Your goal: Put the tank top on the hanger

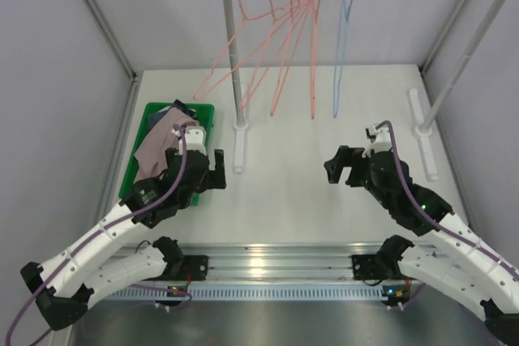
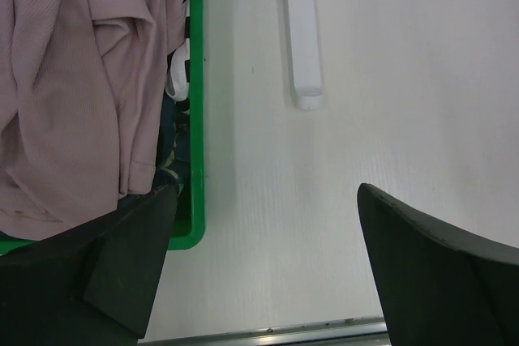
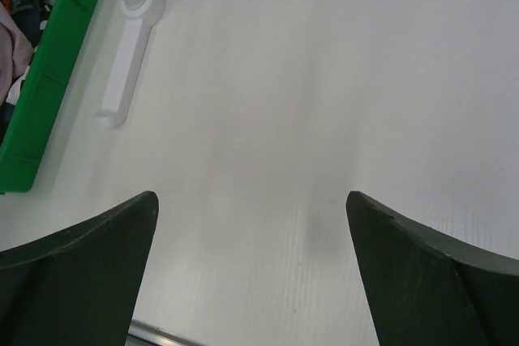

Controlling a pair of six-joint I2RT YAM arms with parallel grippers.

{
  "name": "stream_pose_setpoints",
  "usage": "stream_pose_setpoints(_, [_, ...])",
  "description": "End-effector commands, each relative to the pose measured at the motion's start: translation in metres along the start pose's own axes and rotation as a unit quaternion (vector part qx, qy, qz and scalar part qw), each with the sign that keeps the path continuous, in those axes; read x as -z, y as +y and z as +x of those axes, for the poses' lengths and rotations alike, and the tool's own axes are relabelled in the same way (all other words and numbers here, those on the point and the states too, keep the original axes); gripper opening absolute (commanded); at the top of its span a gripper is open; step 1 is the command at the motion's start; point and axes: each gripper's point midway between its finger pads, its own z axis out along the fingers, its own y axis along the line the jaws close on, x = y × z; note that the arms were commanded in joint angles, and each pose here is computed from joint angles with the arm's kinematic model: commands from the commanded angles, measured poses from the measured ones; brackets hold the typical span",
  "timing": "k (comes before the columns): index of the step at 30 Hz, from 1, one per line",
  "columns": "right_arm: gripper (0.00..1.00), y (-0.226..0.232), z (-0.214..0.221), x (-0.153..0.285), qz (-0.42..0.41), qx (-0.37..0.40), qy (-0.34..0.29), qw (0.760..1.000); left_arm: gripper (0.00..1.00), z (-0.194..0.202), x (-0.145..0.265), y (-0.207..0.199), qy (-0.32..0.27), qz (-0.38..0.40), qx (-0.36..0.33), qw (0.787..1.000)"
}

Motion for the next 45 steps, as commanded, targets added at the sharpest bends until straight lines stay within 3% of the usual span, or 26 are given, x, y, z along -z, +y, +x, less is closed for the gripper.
stream_pose_setpoints(1, [1.0,0.006,-0.009,0.004,-0.013,-0.001,-0.014,1.0,0.98,-0.013,0.004,0.006,-0.021,-0.016,0.023,0.999])
stream_pose_setpoints(5, [1.0,0.005,-0.008,0.004,-0.009,0.003,-0.007,1.0,0.98,-0.012,0.004,0.012,-0.025,-0.037,0.036,0.998])
stream_pose_setpoints(16, [1.0,0.01,0.001,0.003,-0.023,0.011,0.014,1.0,0.98,-0.024,-0.015,0.063,-0.027,-0.192,0.054,0.98])
stream_pose_setpoints(20, [1.0,0.013,0.005,0.003,-0.032,0.013,0.024,0.999,0.98,-0.027,-0.047,0.095,0.015,-0.204,0.103,0.973])
stream_pose_setpoints(29, [1.0,0.025,0.005,0.004,-0.059,0.01,0.03,0.998,0.97,-0.059,-0.097,0.121,-0.002,-0.212,0.145,0.966])
stream_pose_setpoints(40, [1.0,0.031,0.014,0.0,-0.077,0.006,0.042,0.996,0.93,-0.057,-0.127,0.157,0.001,-0.273,0.171,0.947])
stream_pose_setpoints(44, [1.0,0.033,0.018,-0.002,-0.081,0.004,0.048,0.996,0.83,-0.049,-0.136,0.167,0.011,-0.293,0.167,0.941])
stream_pose_setpoints(45, [1.0,0.033,0.018,-0.002,-0.082,0.004,0.049,0.995,0.71,-0.047,-0.137,0.169,0.014,-0.294,0.169,0.941])
